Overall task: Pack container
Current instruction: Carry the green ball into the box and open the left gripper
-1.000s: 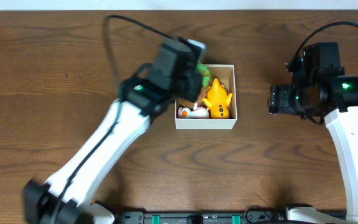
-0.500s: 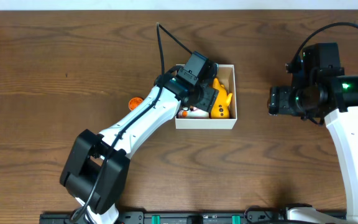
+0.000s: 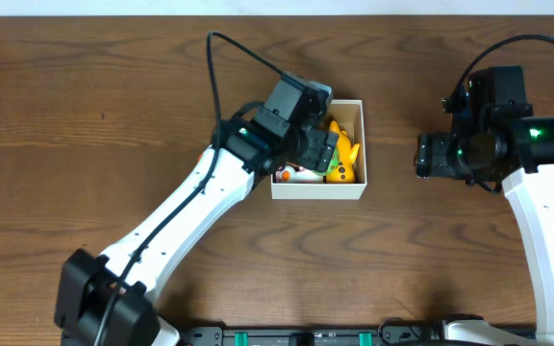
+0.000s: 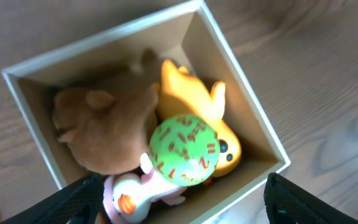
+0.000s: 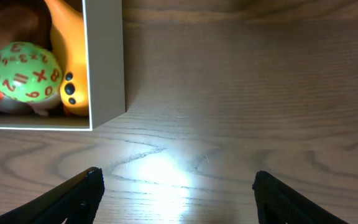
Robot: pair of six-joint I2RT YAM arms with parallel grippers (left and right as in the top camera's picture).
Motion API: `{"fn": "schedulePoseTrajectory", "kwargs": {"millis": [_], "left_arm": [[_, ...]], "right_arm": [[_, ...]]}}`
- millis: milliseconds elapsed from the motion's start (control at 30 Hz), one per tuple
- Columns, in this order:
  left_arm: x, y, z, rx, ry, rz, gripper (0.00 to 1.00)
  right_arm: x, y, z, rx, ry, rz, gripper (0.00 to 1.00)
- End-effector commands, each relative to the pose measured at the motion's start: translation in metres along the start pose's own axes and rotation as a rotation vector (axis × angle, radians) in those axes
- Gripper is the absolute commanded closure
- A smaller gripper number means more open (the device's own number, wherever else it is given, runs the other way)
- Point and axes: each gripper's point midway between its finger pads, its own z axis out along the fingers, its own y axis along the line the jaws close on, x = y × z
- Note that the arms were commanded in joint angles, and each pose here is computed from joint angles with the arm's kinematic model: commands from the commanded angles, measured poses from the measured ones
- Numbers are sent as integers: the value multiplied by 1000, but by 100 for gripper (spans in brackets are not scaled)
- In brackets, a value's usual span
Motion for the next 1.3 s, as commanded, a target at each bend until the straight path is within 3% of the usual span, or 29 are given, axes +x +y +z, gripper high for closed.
{"fn": "schedulePoseTrajectory", "kwargs": {"millis": [0, 100, 233, 367, 833, 1267], "left_arm": [[-5, 1, -2, -18, -14, 33, 19], [3, 8, 13, -43, 23, 30, 32], [14, 18, 31, -84, 74, 25, 65], [17, 28, 36, -135, 86, 26, 76], [39, -7, 82, -64, 148, 87, 77], [48, -58, 82, 24, 141, 172, 77]], "right_arm": [[1, -4, 2, 11, 6, -8, 20], [1, -4, 2, 11, 7, -8, 20], [3, -4, 2, 12, 15, -8, 20], [4, -4, 2, 13, 17, -8, 20], [3, -4, 2, 12, 13, -8, 20], [2, -4, 2, 11, 9, -7, 20]]}}
